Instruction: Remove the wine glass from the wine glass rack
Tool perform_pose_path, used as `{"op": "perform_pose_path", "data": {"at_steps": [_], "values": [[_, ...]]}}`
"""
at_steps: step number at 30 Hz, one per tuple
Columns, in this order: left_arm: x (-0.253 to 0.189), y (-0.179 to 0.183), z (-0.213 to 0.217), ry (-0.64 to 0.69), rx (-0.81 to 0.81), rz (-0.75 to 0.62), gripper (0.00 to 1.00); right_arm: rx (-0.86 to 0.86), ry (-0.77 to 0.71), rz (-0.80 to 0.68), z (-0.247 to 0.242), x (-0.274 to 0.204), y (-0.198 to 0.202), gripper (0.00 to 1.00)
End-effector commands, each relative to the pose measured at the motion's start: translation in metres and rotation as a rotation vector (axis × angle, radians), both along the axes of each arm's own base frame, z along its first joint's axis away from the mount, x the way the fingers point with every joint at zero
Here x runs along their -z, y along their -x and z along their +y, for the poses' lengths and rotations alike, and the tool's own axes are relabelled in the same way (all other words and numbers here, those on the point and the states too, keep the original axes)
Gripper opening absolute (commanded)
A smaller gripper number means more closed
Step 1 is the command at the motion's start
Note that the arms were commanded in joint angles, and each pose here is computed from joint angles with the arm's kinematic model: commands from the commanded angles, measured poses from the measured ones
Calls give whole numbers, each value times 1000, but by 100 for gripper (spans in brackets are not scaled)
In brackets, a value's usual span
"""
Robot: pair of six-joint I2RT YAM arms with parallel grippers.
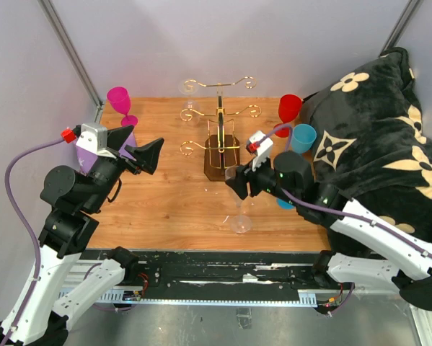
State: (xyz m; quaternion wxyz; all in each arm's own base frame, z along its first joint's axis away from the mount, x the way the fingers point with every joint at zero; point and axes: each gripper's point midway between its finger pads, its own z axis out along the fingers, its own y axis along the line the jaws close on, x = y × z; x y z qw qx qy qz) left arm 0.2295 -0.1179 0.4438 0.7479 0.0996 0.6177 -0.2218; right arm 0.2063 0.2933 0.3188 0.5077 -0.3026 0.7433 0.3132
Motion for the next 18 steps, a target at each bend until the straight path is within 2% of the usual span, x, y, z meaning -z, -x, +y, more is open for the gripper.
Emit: {"op": "perform_pose_path", "data": {"at_steps": [1,4,18], "values": [[-13,1,3,21,-12,-52,97,301,-21,-279,-46,-9,-37,46],[-13,2,4,15,-17,-58,98,360,-17,-331,-63,-2,-38,42],[-7,-2,2,9,-16,-57,99,588,-74,-409,-110,66,-43,43]]}}
